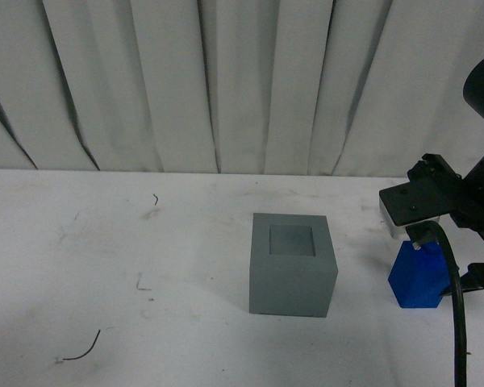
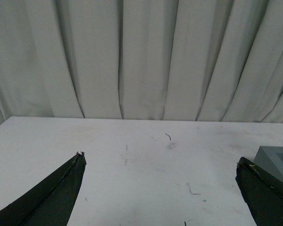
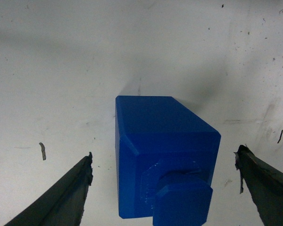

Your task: Insert blue part into gray base

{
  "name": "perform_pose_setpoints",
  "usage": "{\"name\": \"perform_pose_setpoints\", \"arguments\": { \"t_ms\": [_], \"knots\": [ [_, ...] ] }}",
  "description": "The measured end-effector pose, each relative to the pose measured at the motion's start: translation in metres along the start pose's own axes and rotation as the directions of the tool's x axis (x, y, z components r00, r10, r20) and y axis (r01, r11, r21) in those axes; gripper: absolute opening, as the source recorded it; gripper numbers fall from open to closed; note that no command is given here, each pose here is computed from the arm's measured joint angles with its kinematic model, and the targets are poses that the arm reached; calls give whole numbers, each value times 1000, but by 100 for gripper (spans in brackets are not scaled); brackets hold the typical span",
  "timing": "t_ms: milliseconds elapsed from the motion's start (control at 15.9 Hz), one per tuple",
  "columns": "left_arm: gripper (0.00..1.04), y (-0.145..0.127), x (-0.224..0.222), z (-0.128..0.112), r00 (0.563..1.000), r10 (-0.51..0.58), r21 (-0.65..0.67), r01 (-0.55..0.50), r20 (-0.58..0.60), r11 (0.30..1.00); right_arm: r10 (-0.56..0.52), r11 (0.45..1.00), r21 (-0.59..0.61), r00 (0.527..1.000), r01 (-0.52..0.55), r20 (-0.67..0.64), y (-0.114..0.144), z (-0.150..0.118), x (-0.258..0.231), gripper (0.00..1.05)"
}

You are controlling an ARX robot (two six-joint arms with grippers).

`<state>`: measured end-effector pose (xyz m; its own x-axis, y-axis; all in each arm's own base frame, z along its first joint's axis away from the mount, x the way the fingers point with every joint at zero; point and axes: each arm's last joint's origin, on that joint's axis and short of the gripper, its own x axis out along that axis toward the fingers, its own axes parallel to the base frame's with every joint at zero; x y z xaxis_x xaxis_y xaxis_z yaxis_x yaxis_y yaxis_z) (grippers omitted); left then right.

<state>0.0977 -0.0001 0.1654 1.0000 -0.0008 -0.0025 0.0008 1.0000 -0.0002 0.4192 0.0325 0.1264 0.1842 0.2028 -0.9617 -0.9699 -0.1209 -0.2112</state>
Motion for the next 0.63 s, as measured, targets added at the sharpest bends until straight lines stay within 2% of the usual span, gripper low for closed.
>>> {"name": "perform_pose_setpoints", "arguments": {
  "t_ms": [63,188,251,628],
  "knots": [
    [98,0,0,0,1000,0,0,0,0,1000,9,1000,6,1000,-9,3,1,0,0,83],
    [98,0,0,0,1000,0,0,0,0,1000,-4,1000,7,1000,4,-10,0,-3,0,57],
    [98,0,0,0,1000,0,0,0,0,1000,0,1000,8,1000,0,-6,1,-4,0,49],
    [98,0,0,0,1000,0,0,0,0,1000,9,1000,22,1000,-9,12,2,-8,-2,46]
  ]
}}
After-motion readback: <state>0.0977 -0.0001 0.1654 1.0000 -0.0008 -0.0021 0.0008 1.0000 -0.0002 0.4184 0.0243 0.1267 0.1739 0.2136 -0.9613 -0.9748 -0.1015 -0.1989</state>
